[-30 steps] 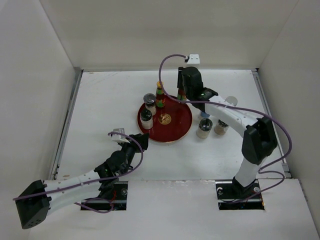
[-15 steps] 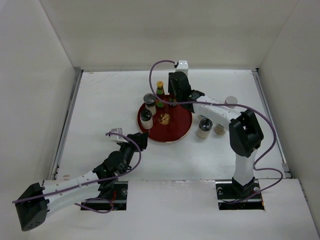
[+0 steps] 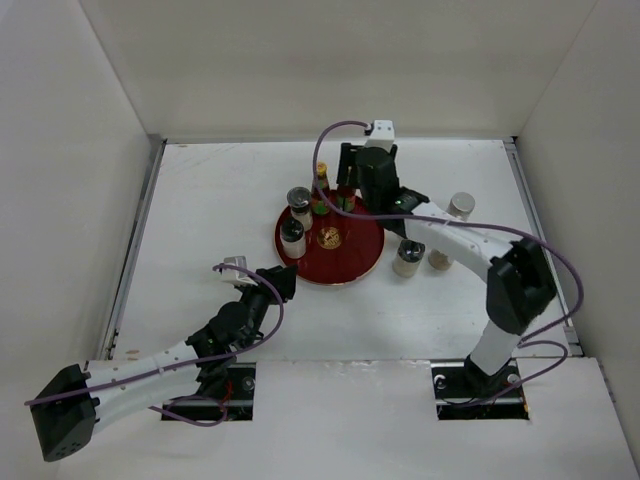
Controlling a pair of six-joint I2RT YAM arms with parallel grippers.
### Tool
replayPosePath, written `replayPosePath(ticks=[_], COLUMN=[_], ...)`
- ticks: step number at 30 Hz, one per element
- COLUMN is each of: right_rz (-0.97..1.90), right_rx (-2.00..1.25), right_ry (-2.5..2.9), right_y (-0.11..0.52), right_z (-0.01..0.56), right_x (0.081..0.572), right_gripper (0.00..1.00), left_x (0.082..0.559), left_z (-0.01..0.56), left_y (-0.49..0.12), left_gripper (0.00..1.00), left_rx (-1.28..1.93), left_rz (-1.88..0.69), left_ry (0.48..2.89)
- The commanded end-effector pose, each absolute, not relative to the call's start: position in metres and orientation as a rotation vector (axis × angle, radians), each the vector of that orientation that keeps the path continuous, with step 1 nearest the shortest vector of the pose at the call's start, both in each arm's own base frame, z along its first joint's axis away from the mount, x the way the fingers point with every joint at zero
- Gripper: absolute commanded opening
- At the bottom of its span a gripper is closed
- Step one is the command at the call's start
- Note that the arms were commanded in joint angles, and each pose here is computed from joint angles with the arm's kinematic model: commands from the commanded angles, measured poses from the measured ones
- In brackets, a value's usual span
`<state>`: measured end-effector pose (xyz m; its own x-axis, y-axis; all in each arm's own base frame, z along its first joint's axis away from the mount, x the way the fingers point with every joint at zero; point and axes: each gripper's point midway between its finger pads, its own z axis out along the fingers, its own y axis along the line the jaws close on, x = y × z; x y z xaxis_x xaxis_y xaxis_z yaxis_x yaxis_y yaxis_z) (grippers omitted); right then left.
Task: Organize the condiment bottles
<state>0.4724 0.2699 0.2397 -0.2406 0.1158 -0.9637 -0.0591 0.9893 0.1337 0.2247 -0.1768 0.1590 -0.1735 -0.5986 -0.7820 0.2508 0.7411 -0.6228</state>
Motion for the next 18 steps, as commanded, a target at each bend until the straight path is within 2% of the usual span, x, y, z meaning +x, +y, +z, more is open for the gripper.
replayPosePath(ticks=[1,4,8,13,18], right_rz=[0.221,0.174,0.043,-0.078,-0.121], right_rx=[0.136,0.172,0.169,0.183,0.200], right_ry=[1.664,1.687,1.828,1.985,2.034], right_y=[0.236,0.195,0.152,0.121,0.111], right_z=[0.308,0.301,0.269,0.220,0.194], right_x=[0.452,0.435,0.415,0.407,0.409], right_gripper=[0.79,0.81,0.90,0.96,0.99], left_x=[0.224,0.224,0.224,0.223,0.223], left_z=[0.156,0.158,0.158,0.159,0.159], left_y=[-0.176,-0.176,-0.175,-0.177,-0.176], left_gripper=[0.47,0.47,0.47,0.47,0.47], left_rx=[-0.295,-0.297,-0.299,-0.293,-0.293], left_rz=[-0.783,-0.788,-0.791,-0.798,-0.794], left_ry=[1.569,1.564,1.561,1.561,1.558])
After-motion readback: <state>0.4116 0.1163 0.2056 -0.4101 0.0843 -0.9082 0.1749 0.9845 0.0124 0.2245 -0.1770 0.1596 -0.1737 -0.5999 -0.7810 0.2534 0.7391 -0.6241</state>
